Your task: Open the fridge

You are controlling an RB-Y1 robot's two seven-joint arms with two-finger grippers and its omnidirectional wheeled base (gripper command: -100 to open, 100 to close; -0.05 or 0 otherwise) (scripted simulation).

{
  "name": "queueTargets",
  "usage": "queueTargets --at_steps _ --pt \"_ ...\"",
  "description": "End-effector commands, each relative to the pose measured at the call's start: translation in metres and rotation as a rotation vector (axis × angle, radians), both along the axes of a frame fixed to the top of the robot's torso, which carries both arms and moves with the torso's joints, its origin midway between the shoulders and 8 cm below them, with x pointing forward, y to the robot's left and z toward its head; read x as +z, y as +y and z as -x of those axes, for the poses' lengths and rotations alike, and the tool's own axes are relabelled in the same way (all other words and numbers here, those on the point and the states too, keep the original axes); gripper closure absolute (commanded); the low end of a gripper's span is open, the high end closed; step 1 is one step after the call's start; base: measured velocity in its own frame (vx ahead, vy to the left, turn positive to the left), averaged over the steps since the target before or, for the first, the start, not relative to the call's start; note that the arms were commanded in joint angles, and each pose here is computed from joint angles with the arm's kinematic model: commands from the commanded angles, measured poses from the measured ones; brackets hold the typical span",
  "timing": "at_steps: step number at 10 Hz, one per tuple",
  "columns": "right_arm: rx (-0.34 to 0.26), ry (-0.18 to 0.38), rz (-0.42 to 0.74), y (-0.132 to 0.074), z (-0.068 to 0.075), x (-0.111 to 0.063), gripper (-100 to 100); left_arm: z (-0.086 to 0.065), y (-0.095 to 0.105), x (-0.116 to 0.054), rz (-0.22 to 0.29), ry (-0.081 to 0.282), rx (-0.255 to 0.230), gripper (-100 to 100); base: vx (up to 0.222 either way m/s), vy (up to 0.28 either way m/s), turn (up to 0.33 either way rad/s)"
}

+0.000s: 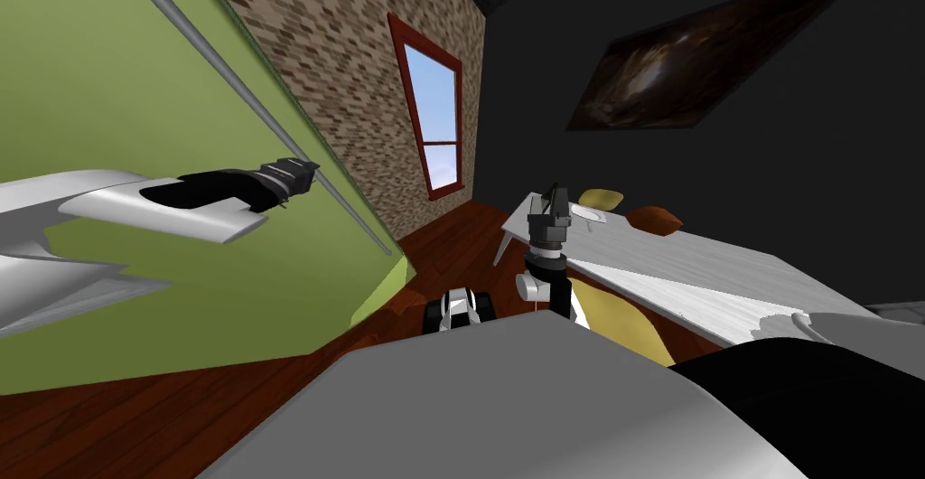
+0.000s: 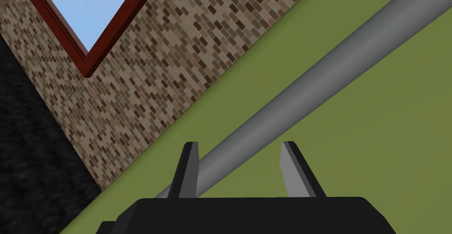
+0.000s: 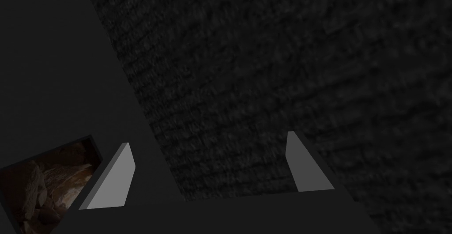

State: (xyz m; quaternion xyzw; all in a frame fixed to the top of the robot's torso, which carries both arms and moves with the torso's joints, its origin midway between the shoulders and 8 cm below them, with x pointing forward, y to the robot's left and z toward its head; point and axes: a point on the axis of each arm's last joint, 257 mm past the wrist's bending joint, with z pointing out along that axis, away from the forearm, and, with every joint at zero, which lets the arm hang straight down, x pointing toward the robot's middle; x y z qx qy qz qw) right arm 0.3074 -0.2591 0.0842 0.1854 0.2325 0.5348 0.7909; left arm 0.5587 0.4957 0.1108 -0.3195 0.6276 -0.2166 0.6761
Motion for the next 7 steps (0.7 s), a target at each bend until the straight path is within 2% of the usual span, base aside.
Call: queueTargets --at_steps 1,2,3,5,6,7 --pt "0.0 0.0 0.0 0.0 0.0 0.0 0 0.003 -0.046 0.008 0.002 -0.011 -0.103 100 -0.267 0.125 0.017" --pt "0.0 0.0 0.0 0.0 0.0 0.0 0 0.005 -0.069 0.009 0.0 -0.012 -0.151 100 -0.288 0.091 0.007" --pt "0.0 0.0 0.0 0.0 0.0 0.0 0 0.005 -0.069 0.009 0.0 -0.012 -0.151 100 -0.193 0.047 -0.007" --pt "0.0 0.0 0.0 0.0 0.0 0.0 0 0.011 -0.103 0.009 0.002 -0.009 -0.225 100 -0.161 0.068 0.037" --pt "0.0 0.0 0.0 0.0 0.0 0.0 0 0.012 -0.108 0.009 0.0 -0.009 -0.235 100 -0.165 0.071 0.0" --pt "0.0 0.0 0.0 0.0 0.0 0.0 0 0.016 -0.127 0.009 0.0 -0.007 -0.277 100 -0.149 0.072 0.022"
